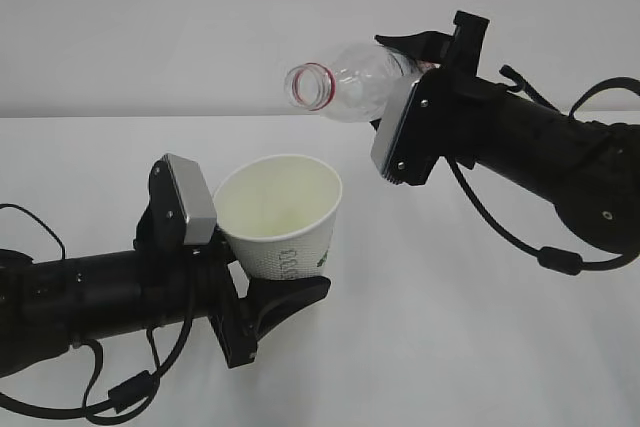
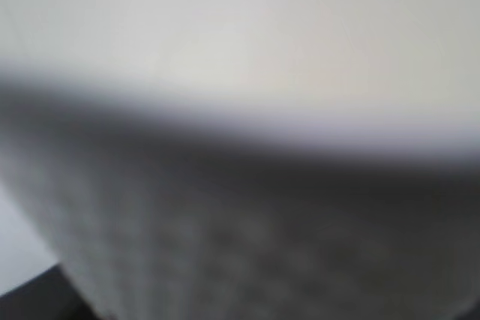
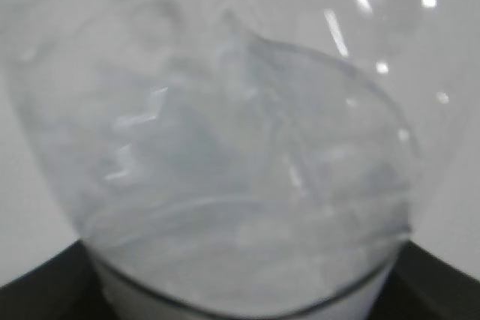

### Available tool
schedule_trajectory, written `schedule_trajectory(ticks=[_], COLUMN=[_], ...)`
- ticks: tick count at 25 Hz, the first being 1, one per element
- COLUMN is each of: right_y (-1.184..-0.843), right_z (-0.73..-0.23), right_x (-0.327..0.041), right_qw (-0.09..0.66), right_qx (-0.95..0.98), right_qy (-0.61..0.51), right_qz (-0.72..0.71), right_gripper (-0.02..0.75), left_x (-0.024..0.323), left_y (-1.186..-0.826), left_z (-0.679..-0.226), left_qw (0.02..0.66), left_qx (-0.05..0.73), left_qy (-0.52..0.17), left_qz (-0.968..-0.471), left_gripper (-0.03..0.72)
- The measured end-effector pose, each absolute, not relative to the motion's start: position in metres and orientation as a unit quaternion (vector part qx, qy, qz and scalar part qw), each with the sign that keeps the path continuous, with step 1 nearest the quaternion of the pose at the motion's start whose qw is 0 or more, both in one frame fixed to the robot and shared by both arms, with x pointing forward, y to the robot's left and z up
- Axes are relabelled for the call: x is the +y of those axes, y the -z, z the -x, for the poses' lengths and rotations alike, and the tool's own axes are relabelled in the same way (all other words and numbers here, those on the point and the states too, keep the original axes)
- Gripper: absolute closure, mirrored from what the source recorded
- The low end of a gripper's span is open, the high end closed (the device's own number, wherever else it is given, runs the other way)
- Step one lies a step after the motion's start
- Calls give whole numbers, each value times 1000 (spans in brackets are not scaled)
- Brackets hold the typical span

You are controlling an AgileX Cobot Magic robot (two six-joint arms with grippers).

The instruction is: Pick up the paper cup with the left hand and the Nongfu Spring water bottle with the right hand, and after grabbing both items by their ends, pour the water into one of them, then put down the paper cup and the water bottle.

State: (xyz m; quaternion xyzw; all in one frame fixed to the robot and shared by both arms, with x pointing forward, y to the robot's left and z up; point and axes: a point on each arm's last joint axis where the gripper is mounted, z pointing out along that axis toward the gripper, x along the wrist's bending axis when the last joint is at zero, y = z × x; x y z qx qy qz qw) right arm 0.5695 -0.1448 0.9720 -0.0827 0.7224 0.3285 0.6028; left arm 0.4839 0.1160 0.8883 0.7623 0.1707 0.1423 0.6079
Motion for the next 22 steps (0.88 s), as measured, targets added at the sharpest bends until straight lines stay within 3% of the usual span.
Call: schedule_trajectory(ticks=[22], right_y=[-980], right_z=[-570], right_x=[-146], right_qw=[646], right_qx=[689], right_qy=[-310], right_qz=[106], right_gripper=[214], left_x=[117], left_y=[-889], left_z=[-485], left_qw=[608], left_qx=[178], left_qy=[-146], left_qz=[-760], left_gripper=[175])
